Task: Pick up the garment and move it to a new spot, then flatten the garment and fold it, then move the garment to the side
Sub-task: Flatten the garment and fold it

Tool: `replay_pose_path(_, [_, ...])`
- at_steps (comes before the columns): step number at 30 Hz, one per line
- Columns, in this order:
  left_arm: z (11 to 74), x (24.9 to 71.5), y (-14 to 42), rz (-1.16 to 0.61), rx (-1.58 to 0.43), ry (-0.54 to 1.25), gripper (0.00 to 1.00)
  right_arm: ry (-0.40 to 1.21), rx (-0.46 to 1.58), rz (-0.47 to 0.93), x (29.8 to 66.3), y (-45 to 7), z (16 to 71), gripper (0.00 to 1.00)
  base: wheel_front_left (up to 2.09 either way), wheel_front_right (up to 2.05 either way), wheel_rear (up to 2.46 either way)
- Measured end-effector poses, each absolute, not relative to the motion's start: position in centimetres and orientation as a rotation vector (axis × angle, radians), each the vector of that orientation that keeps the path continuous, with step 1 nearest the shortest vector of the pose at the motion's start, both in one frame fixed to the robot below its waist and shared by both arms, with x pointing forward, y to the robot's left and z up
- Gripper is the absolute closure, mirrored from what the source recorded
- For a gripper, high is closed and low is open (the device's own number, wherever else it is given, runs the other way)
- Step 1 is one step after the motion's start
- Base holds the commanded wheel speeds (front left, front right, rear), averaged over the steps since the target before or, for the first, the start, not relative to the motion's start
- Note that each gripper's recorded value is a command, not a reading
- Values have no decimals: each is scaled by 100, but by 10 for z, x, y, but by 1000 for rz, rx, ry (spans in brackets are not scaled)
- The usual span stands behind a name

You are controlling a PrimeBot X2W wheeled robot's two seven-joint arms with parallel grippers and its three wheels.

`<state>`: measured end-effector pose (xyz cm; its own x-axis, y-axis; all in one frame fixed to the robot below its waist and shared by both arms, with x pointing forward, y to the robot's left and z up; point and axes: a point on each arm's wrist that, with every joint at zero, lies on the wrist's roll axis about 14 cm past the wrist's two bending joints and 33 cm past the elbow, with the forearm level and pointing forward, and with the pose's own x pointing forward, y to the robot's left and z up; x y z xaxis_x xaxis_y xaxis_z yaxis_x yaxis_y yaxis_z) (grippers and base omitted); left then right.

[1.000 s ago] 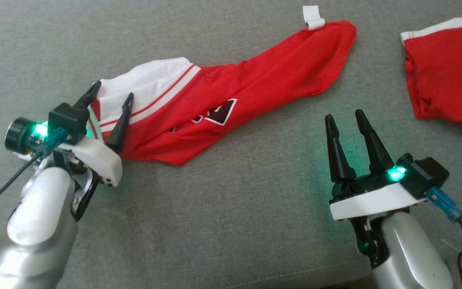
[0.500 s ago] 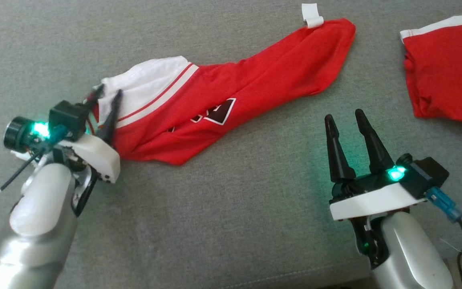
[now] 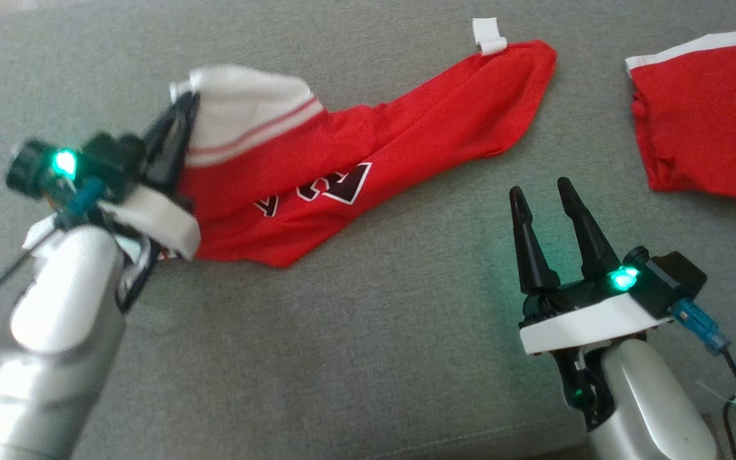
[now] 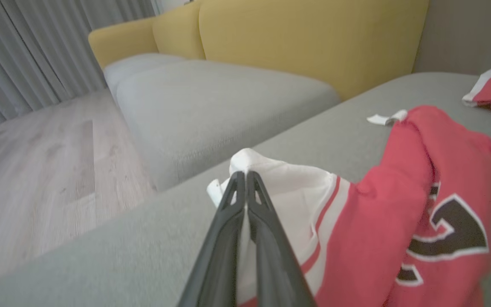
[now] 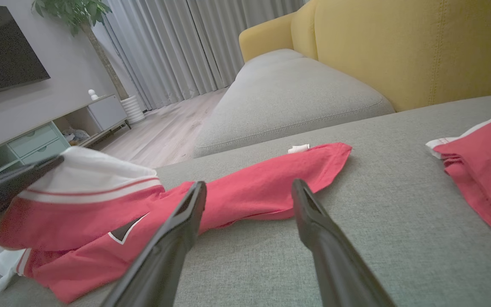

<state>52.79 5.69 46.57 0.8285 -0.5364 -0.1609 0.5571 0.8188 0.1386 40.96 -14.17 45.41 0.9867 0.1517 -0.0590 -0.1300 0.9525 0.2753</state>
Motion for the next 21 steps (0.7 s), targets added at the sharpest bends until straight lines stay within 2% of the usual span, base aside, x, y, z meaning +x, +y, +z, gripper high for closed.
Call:
replay_pose_path(4, [512,554,50,-601,220,-6,100,81,284,130,407,-146,454,0,0,0,0])
replay_pose_path(9, [549,598,56,-562,263,-65,100,81,288,109,410,-153,453,0,0,0,0])
replay_pose_path(16, [577,673,106,-364,282,-98,100,85,286,83,416,-163,450,0,0,0,0])
replay_pose_path(21, [577,701,133,-240,266,-115,100,112,279,62,414,-169,440,0,0,0,0])
